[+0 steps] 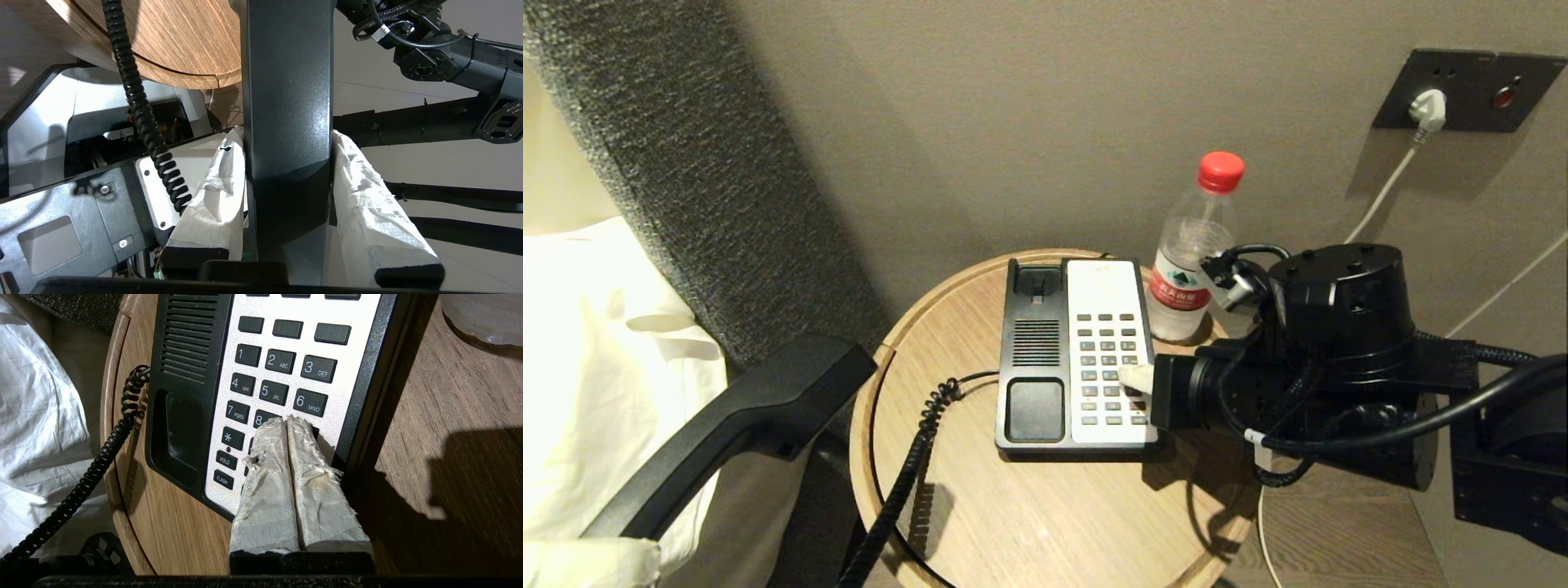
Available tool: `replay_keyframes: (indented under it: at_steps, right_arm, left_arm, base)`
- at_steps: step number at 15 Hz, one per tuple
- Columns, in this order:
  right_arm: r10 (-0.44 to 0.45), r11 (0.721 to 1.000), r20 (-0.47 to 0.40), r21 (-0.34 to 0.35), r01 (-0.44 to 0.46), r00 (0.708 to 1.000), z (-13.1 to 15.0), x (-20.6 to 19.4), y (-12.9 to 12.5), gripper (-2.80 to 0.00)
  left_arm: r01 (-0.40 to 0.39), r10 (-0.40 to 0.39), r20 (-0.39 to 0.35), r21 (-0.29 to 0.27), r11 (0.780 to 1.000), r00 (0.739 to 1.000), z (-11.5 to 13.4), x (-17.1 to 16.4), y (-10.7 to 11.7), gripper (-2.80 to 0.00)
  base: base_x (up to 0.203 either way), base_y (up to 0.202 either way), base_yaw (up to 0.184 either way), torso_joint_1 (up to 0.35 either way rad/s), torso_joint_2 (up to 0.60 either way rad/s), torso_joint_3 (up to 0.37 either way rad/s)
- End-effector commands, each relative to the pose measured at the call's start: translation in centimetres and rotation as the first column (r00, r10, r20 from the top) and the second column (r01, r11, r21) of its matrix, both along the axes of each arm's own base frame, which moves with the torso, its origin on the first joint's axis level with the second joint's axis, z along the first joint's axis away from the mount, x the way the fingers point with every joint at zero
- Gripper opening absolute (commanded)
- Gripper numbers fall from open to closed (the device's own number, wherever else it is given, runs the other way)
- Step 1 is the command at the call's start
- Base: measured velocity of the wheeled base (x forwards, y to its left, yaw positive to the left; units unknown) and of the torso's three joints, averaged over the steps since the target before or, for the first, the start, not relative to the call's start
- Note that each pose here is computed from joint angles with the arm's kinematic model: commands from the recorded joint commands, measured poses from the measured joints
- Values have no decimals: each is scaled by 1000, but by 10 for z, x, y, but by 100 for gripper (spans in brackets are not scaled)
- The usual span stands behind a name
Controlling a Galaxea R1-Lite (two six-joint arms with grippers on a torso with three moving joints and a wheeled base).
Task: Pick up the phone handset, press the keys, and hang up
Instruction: Dial the number
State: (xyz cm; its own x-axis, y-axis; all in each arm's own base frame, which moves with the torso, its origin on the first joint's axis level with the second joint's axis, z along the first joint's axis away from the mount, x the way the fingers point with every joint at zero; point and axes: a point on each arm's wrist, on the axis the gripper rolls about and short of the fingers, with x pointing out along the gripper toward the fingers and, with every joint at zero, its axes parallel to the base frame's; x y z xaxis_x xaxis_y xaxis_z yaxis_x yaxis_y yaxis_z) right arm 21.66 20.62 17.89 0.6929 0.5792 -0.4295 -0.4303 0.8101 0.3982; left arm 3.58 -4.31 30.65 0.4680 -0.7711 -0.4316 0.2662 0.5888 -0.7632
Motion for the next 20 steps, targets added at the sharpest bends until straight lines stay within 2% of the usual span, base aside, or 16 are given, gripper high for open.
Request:
replay_keyframes:
  at_steps: [1, 10, 15, 18, 20]
  right_arm:
    - [-5, 1000, -5, -1, 5, 1000, -3, 1, 0, -280]
    - [5, 998, 42, 55, -8, 999, 18, -11, -7, -280]
    - [19, 999, 13, 31, -19, 1000, 8, -18, -11, -280]
    - [90, 992, -22, 86, -88, 996, 11, -29, -12, -280]
    - [100, 991, -33, 88, -97, 994, 8, -31, -12, -280]
  left_arm:
    - [-1, 1, -7, 0, 1000, 1000, -1, 0, 0, -280]
    - [-1, 1, -4, -6, 1000, 1000, -4, -3, 3, -280]
    - [0, 0, -9, -2, 1000, 1000, -5, -3, 3, -280]
    - [0, 0, -11, 2, 1000, 1000, -7, -3, 3, -280]
    - [-1, 1, -9, 0, 1000, 1000, -8, -2, 2, -280]
  base:
    - [0, 0, 0, 0, 0, 0]
    - [0, 0, 0, 0, 0, 0]
    - [0, 0, 0, 0, 0, 0]
    - [0, 0, 0, 0, 0, 0]
    - [0, 0, 0, 0, 0, 0]
